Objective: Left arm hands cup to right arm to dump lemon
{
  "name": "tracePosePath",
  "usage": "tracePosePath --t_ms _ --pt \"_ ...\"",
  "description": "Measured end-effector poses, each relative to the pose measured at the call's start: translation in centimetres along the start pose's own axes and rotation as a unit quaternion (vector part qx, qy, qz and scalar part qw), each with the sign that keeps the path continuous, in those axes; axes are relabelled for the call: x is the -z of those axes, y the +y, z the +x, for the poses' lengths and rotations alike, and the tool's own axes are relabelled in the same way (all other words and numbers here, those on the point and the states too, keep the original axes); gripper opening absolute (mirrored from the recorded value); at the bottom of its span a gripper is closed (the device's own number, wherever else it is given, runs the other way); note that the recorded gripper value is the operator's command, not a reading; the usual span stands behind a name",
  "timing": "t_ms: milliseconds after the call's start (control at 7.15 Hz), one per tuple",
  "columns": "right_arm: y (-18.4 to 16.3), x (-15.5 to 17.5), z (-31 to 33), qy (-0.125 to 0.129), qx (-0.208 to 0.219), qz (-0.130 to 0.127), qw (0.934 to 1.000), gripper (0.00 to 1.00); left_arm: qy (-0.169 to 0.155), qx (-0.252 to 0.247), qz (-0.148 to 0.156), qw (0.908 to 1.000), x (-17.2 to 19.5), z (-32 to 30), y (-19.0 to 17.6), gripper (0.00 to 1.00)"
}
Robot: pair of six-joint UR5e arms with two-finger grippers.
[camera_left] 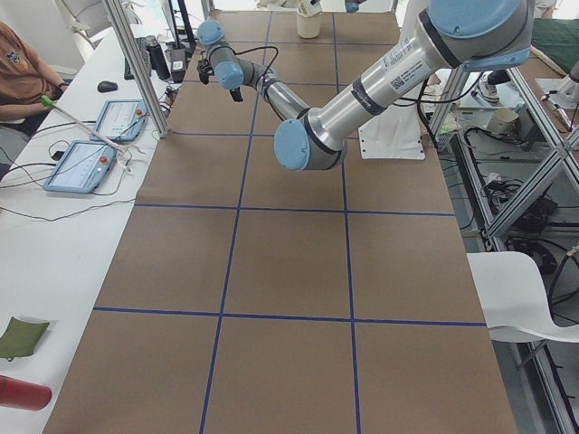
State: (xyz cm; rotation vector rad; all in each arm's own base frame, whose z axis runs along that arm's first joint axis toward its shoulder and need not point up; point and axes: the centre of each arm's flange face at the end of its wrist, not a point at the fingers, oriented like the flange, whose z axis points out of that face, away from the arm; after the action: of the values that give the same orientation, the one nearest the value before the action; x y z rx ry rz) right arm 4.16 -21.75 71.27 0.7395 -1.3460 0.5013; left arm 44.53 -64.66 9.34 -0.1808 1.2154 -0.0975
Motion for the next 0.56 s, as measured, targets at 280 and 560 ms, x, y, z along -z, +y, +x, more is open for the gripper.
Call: tracePosePath --t_ms 280,560 --pt "0.73 1.31 1.02 -0.012 -0.072 0.01 0.9973 0.17 0.0 -0.002 0.002 1.0 0.09 0.29 0.09 1.0" --pt "0.91 1.71 1.54 -0.019 -0.153 0.014 0.988 0.17 -0.001 -0.006 0.013 0.9999 0.21 0.41 0.0 1.0"
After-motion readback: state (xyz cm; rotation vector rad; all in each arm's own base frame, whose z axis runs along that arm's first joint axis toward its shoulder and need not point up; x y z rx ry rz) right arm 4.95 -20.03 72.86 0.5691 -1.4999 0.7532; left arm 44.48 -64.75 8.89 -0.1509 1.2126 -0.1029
